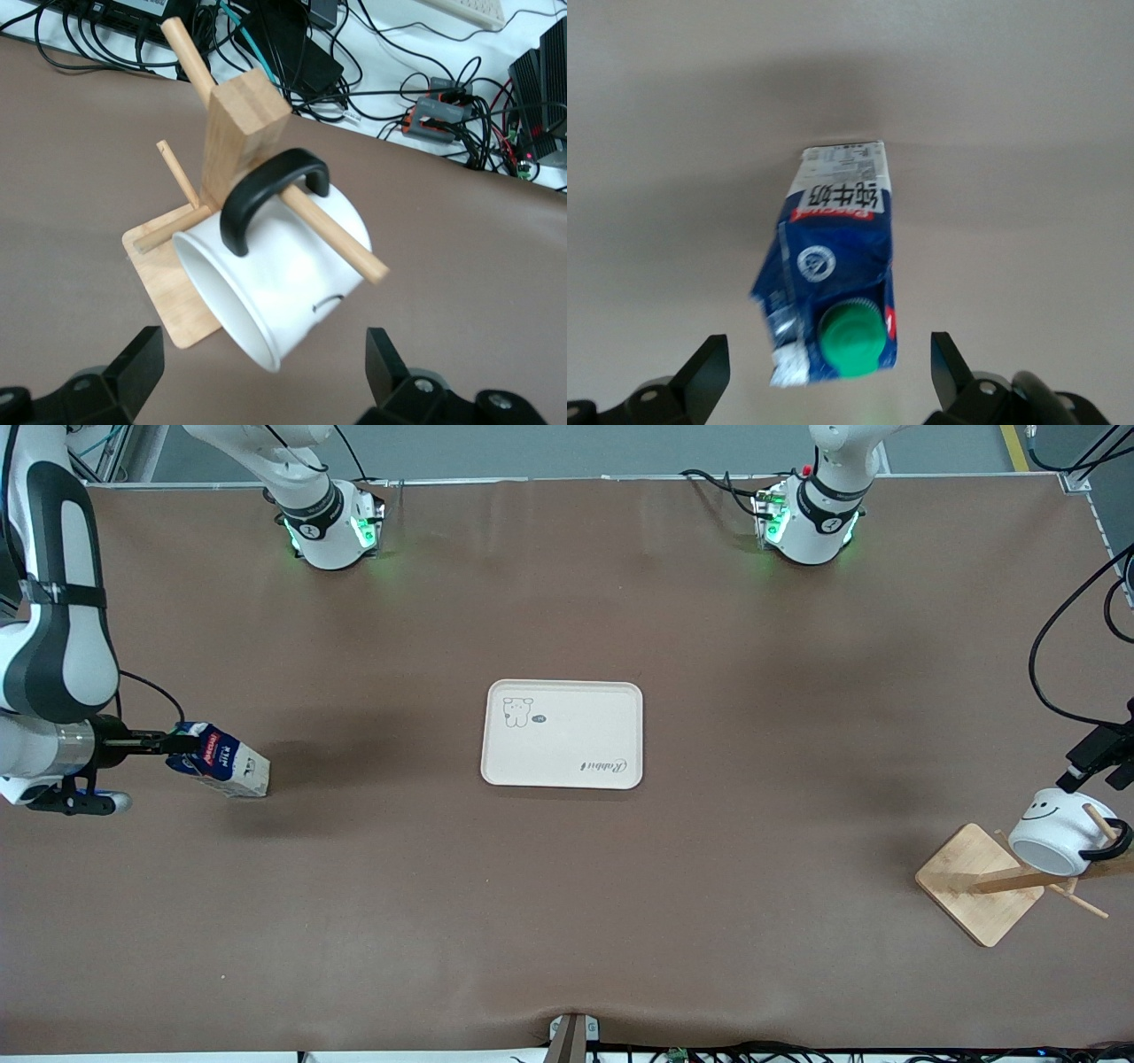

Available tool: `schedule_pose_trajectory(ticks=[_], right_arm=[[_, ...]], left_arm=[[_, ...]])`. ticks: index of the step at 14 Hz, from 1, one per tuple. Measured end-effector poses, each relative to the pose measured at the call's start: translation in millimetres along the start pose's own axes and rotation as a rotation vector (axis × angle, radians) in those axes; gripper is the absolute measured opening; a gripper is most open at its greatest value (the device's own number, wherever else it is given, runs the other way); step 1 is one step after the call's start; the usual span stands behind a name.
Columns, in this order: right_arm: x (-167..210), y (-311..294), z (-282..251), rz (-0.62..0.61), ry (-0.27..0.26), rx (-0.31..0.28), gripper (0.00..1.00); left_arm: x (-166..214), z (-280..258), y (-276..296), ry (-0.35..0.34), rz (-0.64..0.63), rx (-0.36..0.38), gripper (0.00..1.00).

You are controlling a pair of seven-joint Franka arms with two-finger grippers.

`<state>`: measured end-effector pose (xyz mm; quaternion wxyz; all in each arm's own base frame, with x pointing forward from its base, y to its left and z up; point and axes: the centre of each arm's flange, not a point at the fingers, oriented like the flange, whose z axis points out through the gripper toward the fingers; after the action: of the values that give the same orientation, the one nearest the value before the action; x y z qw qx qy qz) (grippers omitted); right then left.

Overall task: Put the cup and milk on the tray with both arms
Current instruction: 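Grasp the milk carton with the right gripper while the left gripper grasps the mug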

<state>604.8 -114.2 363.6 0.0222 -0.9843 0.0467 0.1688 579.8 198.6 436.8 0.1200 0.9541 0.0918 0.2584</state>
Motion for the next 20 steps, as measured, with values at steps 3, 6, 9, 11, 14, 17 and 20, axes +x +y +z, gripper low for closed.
schedule_pose_trajectory(ticks=[3,6,9,11,14,17,20], right_arm=[[-1,5,11,0.009,-0.007,0.004,1.0],[-2,5,15,0.008,-0.016,0.006,1.0],[-3,3,24,0.006,-0.029,0.008,1.0],[-1,3,29,0.006,-0.005,0.005,1.0],[0,3,49,0.006,0.086,-0.004,1.0],[-1,2,60,0.005,0.148,-0.009,0.91],[-5,-5,58,-0.005,0.14,0.035,0.56]], left_arm=[[-2,19,2,0.017,-0.022,-0.015,0.96],[2,27,8,0.021,-0.015,-0.024,0.92],[7,31,16,0.027,-0.012,-0.039,0.78],[7,33,20,0.027,-0.015,-0.049,0.54],[10,32,27,0.032,-0.01,-0.058,0.27],[12,35,35,0.03,0.0,-0.067,0.1],[14,33,40,0.032,0.008,-0.074,0.05]])
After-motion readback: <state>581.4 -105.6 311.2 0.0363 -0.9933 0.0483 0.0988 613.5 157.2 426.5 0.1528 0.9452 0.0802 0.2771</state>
